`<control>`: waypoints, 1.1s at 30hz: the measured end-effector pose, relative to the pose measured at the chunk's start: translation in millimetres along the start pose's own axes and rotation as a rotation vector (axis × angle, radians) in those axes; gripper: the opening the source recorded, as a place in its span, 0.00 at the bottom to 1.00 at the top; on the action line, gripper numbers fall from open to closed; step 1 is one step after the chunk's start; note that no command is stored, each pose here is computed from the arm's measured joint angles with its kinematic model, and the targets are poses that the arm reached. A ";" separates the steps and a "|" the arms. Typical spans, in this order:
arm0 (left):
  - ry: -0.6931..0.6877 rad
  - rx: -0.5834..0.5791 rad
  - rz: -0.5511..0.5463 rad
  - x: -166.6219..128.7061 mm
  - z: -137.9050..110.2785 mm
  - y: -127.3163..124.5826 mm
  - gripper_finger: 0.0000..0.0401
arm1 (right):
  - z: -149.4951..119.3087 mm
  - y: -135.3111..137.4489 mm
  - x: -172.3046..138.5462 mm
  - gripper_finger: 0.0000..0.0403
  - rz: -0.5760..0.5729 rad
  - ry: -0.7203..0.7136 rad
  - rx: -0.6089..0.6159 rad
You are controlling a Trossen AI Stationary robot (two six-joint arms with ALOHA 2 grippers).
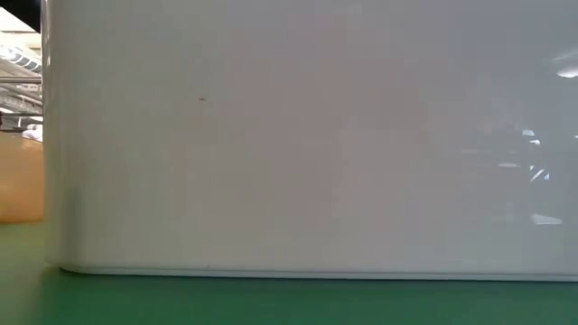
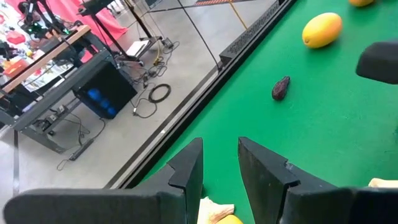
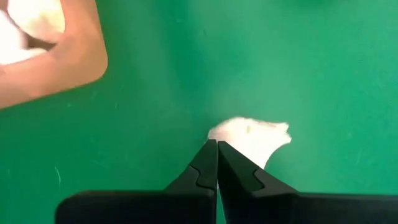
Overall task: Sort produce into baskets
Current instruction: Put the garlic into the orange bin
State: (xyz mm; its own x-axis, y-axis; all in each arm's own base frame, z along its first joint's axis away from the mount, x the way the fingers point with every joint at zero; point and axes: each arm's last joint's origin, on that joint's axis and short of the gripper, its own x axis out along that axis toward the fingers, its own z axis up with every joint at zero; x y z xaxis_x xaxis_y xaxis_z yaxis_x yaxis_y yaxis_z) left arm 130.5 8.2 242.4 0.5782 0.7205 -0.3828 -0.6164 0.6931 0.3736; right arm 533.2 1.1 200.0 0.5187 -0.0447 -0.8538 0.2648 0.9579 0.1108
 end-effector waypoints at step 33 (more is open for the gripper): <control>-0.001 -0.002 -0.001 0.0 0.2 0.0 0.27 | -12.4 -5.0 30.8 0.73 -0.214 -0.026 0.076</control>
State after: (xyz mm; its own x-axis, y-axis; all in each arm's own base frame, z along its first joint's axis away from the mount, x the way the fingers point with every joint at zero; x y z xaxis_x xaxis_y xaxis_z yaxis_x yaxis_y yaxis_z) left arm 130.6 8.2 242.6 0.5792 0.7199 -0.3824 -0.6168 0.6938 0.3718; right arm 537.8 -1.6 166.9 0.4648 -0.2529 -0.8485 0.4310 0.9017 -0.0326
